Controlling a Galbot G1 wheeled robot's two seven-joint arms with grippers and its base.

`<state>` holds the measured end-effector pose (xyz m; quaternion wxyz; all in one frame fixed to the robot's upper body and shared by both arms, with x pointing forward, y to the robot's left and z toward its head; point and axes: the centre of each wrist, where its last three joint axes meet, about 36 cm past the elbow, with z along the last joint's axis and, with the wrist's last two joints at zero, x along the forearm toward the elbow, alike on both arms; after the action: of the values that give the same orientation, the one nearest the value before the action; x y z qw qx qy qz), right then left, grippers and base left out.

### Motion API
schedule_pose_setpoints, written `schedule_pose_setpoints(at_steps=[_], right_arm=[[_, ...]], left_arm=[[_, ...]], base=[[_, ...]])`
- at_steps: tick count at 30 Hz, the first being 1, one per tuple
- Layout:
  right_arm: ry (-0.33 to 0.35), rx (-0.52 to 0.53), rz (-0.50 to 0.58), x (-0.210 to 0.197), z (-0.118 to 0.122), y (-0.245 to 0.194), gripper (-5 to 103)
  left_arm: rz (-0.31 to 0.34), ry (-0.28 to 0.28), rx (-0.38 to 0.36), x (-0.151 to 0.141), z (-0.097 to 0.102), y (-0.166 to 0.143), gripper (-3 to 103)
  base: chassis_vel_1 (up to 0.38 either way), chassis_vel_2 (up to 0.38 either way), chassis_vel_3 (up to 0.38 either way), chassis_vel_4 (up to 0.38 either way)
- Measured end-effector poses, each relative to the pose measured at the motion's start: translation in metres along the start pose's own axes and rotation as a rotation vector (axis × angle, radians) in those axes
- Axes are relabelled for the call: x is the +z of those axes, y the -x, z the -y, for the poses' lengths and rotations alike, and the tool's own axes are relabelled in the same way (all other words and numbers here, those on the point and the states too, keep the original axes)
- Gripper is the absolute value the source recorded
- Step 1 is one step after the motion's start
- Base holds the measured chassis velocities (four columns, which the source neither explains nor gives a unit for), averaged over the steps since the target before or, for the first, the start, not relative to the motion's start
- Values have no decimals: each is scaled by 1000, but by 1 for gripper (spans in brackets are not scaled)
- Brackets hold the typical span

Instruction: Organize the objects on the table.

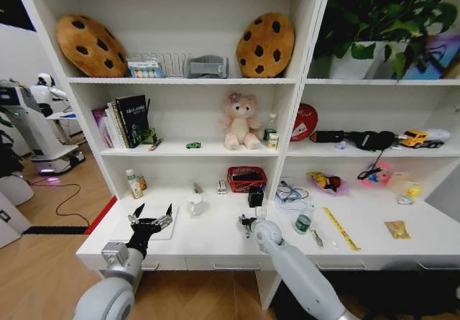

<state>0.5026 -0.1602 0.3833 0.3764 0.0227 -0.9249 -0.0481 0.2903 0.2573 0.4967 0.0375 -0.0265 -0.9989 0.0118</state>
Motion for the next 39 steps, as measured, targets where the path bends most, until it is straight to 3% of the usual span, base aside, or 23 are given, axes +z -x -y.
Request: schedule_pose_setpoints(at_steps=[6,14,17,19,20,28,35,39], right_arm=[[-10,10,-2,2,1,2,54],[-17,16,-4,2,1,4,58],[-17,20,-5,1,2,6,42],[-17,20,-5,1,2,6,42],[-18,20,-5,2,2,6,32],[-30,22,1,3,-1,7,9],[-40,24,35,4,-3,7,8],[-53,-5,148,-3,-5,-3,8]], left_arm=[[0,0,0,0,0,0,100],[0,0,0,0,0,0,100],[0,0,0,0,0,0,100],[0,0,0,0,0,0,100],[0,0,0,0,0,0,100],[0,0,0,0,0,0,100],[0,0,0,0,0,0,100],[0,0,0,0,0,0,100]], base=[[0,0,0,0],[0,0,0,0],[0,0,0,0],[0,0,0,0],[0,0,0,0],[0,0,0,0],[0,0,0,0],[0,0,0,0]])
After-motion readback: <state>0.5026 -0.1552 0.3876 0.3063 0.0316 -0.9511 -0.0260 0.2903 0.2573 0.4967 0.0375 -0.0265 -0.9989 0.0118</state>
